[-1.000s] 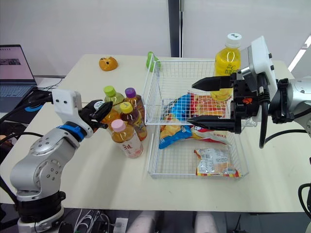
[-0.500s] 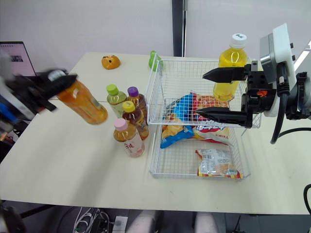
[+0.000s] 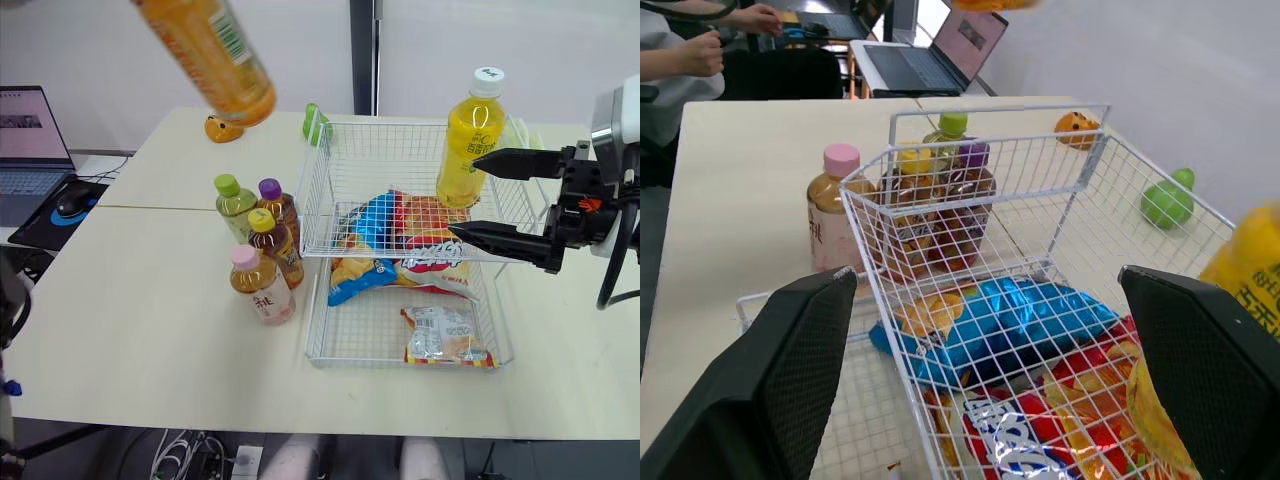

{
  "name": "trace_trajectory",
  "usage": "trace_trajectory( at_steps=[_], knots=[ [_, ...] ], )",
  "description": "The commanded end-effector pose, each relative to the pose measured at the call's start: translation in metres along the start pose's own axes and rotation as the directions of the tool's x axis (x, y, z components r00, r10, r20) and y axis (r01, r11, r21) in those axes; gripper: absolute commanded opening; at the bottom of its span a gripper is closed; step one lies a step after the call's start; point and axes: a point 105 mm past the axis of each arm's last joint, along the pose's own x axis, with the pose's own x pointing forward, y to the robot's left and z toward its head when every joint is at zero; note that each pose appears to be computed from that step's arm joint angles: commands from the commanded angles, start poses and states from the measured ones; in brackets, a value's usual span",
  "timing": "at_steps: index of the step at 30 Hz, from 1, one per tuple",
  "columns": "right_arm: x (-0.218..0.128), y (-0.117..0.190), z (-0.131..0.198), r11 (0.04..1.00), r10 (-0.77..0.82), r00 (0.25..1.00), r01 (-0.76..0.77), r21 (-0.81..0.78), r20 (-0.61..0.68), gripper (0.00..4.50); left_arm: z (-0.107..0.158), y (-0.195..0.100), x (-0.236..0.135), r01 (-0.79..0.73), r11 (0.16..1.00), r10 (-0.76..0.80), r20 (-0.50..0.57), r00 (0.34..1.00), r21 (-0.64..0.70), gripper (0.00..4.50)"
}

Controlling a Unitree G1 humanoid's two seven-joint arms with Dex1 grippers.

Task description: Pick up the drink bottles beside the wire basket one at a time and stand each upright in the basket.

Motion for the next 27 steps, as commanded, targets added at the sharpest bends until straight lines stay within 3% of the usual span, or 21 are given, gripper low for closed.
trace_trajectory(
  at_steps=[1,13,27],
  knots=[
    [-0.011,0.001,0.014,0.995,-0.070,0.997,0.071,-0.063,0.019,4.50,0.010,-0.007,0.027,0.102,0.992,-0.104,0.017,0.994,0.067,1.36],
    [-0.033,-0.005,0.013,0.967,-0.245,0.969,0.244,-0.073,-0.006,4.50,-0.071,-0.015,0.126,0.234,0.969,-0.231,-0.051,0.972,0.075,1.36],
    [-0.041,-0.008,0.020,0.942,-0.324,0.945,0.326,-0.080,0.032,4.50,-0.115,-0.021,0.154,0.250,0.968,-0.248,-0.107,0.963,0.004,1.36]
  ],
)
